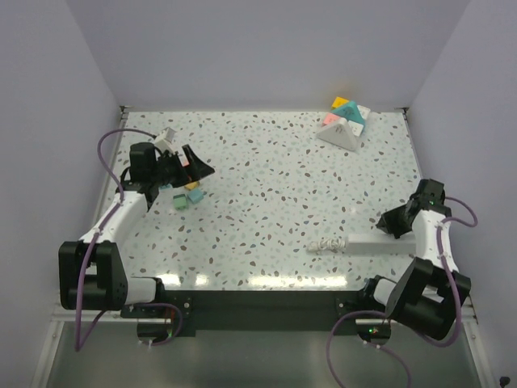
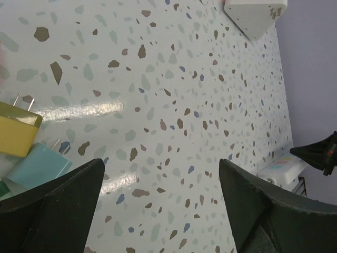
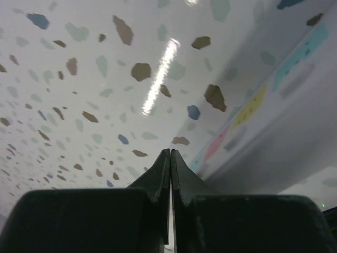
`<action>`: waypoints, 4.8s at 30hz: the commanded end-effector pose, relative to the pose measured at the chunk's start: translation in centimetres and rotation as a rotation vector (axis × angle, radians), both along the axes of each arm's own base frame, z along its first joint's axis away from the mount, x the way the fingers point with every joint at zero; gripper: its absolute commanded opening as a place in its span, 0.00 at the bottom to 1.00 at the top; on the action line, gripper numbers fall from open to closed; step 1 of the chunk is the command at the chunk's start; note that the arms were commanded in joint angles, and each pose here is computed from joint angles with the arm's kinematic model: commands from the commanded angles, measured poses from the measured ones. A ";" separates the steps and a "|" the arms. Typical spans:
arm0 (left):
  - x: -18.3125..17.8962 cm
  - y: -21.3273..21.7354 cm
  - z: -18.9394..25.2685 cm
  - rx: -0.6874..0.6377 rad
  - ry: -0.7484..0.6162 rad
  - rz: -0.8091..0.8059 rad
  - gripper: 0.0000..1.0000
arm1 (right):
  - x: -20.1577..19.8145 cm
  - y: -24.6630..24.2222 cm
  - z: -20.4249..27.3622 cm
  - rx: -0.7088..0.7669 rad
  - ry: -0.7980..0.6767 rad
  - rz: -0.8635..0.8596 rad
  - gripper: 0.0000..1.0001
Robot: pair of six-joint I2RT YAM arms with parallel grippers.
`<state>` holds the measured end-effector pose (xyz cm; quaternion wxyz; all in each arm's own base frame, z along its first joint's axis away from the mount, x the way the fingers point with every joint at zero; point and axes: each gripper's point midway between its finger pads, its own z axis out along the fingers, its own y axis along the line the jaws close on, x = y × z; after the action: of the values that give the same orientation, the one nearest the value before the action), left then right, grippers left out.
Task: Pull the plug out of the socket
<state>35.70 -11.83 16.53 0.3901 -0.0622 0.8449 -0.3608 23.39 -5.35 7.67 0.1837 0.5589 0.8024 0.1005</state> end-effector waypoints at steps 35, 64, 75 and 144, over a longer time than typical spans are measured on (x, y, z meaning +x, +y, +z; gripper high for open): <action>-1.3 -1.1 -0.8 -0.044 0.020 -0.065 0.92 | -10.6 1.8 -5.6 -0.029 0.382 0.004 0.00; 1.0 -0.9 -0.5 -0.047 0.029 -0.034 0.92 | 14.7 -1.0 3.4 -0.024 -0.192 0.189 0.24; 1.7 -0.7 -1.4 -0.041 0.056 -0.023 0.93 | 29.0 3.6 8.9 0.177 -0.597 0.000 0.98; -9.9 -17.7 -6.0 0.114 -0.036 -0.964 1.00 | 5.3 26.2 0.3 0.326 0.012 1.333 0.00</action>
<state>27.37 -28.76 10.77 0.2133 0.3275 0.8014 -0.4528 27.24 22.00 7.76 -0.0588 -0.0166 0.9362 0.3461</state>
